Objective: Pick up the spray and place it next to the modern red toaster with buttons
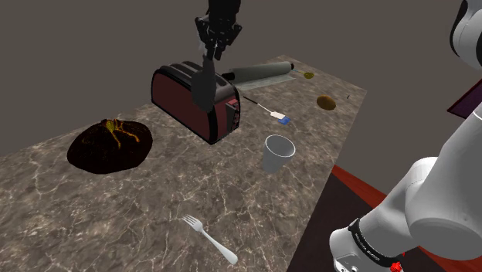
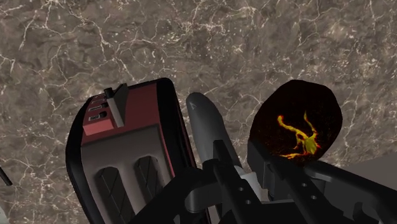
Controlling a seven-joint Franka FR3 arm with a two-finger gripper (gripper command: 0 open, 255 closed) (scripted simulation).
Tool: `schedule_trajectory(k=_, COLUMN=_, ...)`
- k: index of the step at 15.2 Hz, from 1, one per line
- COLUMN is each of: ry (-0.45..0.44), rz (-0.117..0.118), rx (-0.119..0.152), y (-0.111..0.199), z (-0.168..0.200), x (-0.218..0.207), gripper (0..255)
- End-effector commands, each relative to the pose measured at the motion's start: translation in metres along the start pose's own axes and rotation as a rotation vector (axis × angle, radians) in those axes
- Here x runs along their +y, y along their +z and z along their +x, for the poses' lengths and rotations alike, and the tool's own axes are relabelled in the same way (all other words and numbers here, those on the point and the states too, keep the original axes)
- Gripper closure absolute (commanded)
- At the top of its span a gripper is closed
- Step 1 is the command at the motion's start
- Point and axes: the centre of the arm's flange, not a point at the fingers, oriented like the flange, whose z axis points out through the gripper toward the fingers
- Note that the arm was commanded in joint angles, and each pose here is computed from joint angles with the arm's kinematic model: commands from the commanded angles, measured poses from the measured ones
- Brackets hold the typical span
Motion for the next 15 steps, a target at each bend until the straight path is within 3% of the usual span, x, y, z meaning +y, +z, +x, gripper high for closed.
schedule_trajectory(k=1, ry=0.000, rz=0.000, rx=0.001, y=0.011, z=-0.002, x=0.001, gripper=255)
schedule_trajectory(k=15, ry=0.000, rz=0.000, rx=0.001, y=0.085, z=-0.006, x=0.005, gripper=255)
